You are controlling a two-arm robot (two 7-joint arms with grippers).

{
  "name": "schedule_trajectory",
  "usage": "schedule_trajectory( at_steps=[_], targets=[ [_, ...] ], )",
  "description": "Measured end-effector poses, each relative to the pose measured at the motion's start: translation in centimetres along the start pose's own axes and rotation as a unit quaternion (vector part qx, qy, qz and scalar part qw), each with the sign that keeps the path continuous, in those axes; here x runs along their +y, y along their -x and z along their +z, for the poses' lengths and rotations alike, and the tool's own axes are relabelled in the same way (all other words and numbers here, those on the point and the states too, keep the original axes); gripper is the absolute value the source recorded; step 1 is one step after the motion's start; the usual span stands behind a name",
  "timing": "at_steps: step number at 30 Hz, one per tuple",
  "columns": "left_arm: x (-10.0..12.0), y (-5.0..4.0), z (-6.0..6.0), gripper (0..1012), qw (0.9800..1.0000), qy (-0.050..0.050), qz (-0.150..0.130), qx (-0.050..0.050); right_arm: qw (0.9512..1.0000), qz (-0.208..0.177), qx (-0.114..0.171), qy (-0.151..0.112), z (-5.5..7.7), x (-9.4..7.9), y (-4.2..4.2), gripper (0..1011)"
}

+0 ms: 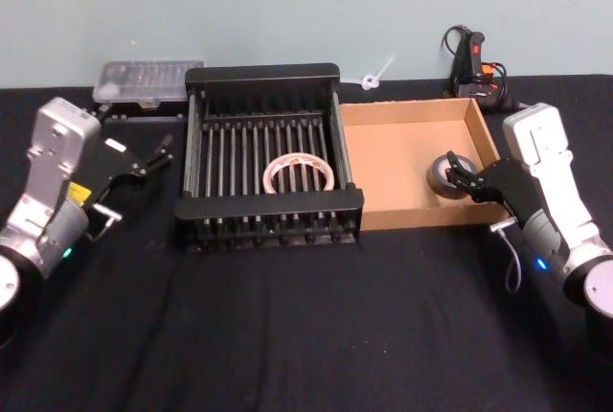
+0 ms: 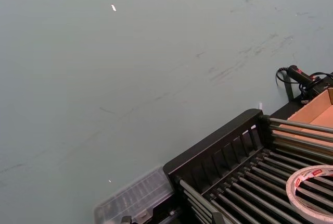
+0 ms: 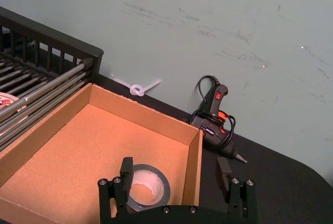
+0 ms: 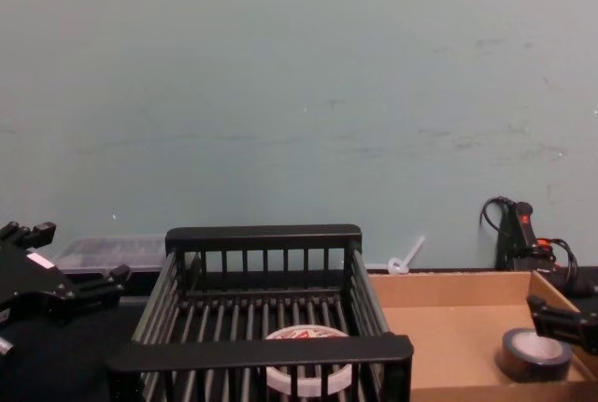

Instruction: Pick up the white tape and place it into the black box , Pick up the silver tape and place it into the brown box.

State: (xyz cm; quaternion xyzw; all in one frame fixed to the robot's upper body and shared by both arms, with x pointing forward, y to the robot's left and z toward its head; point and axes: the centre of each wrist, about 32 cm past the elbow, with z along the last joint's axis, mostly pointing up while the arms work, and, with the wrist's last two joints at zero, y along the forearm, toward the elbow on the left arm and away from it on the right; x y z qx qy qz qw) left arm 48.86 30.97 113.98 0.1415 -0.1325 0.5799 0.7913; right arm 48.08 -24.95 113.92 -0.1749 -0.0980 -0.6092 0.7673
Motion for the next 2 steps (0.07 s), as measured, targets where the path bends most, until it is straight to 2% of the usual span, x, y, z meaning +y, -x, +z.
schedule_trajectory(
  at_steps=[2],
  targets=[
    [0.00,0.00,0.00,1001,1.0000,0.000,0.000,0.000,1.0000,0.000,0.000,0.000,0.00,0.00,0.00,1002]
  ],
)
